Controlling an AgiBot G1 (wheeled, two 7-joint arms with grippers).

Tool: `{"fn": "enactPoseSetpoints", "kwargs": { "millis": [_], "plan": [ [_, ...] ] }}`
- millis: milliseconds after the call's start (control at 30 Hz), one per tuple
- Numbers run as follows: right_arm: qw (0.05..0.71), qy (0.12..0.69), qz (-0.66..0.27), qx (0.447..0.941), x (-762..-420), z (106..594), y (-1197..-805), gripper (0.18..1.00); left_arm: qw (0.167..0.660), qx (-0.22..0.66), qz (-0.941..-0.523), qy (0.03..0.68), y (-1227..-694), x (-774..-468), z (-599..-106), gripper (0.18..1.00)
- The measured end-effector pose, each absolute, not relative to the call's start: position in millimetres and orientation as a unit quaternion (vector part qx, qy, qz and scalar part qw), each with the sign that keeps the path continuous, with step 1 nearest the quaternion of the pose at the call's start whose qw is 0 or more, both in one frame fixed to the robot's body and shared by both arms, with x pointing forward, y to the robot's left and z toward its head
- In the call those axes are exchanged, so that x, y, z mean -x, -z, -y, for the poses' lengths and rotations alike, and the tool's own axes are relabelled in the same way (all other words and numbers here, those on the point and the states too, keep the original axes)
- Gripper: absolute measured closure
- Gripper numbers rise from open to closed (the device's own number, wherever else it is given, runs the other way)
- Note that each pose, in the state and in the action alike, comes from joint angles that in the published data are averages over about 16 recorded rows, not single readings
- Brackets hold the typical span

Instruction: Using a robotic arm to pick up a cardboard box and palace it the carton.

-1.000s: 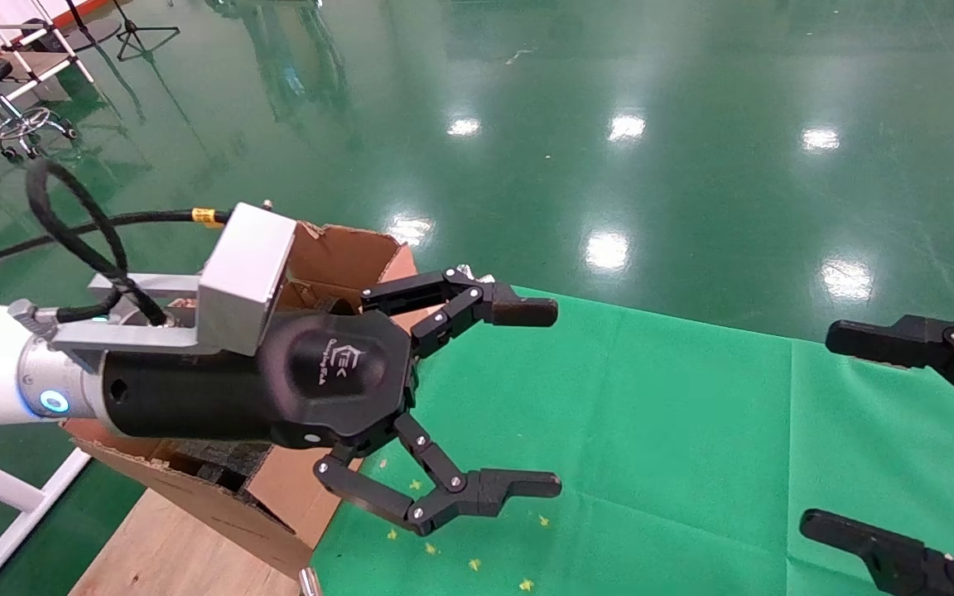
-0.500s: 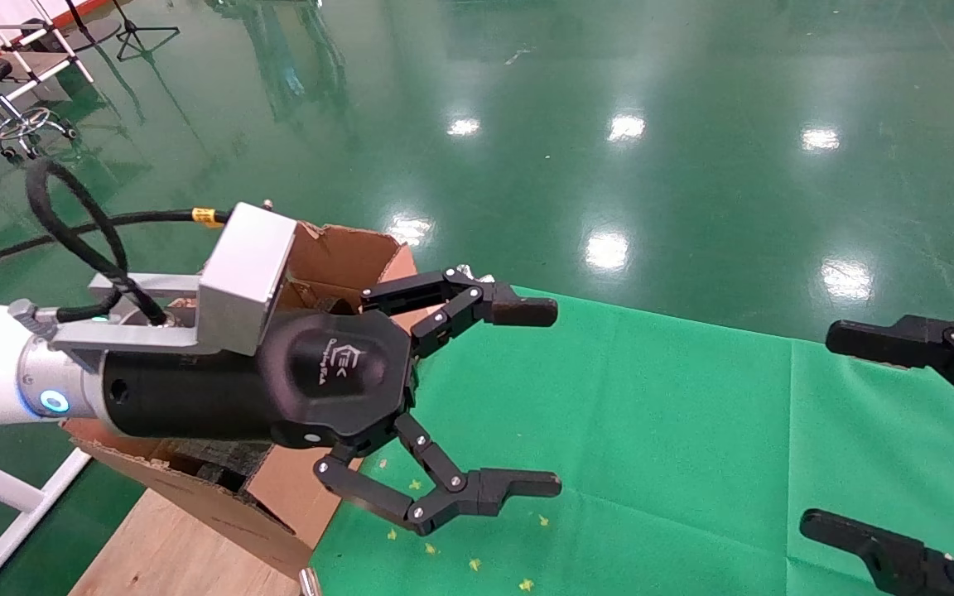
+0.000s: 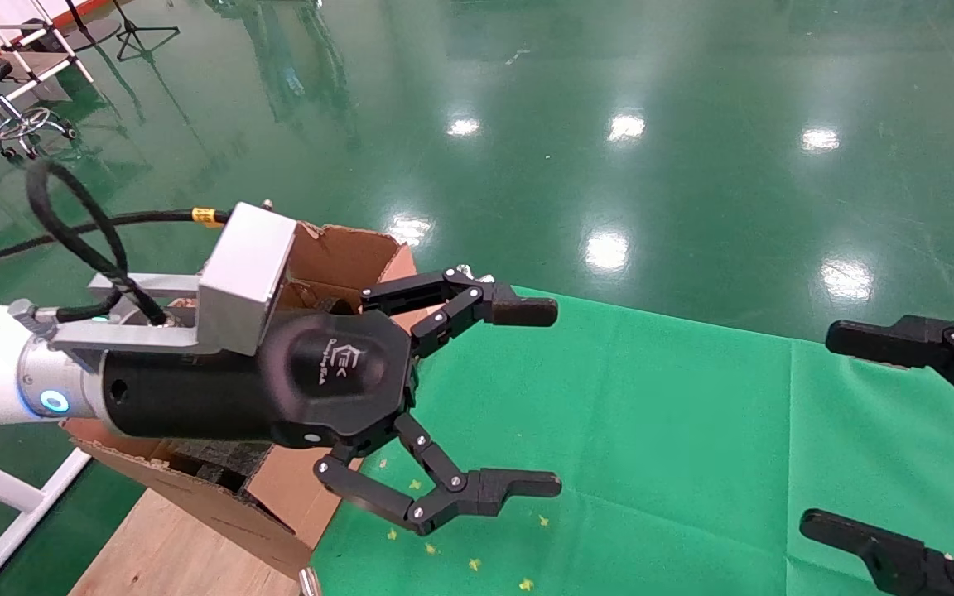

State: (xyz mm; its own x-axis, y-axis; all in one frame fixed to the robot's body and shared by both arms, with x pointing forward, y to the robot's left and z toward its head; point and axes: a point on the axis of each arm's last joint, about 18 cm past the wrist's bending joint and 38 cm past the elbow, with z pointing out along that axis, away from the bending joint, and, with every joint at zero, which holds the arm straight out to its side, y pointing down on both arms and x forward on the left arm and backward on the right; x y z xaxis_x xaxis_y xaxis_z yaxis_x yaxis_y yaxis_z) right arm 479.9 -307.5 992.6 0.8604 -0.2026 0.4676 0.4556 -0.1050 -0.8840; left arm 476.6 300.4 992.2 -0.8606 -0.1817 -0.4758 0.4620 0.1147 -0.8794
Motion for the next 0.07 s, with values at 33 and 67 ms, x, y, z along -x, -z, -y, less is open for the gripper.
{"fn": "enactPoseSetpoints", "kwargs": {
  "millis": [33, 67],
  "plan": [
    [0.663, 0.248, 0.09, 0.701, -479.9, 307.5, -992.6, 0.178, 0.245, -0.099, -0.705, 0.658, -992.2, -476.6, -300.4, 0.184],
    [0.663, 0.248, 0.09, 0.701, -479.9, 307.5, -992.6, 0.178, 0.245, -0.099, -0.705, 0.658, -992.2, -476.6, -300.4, 0.184]
  ]
}}
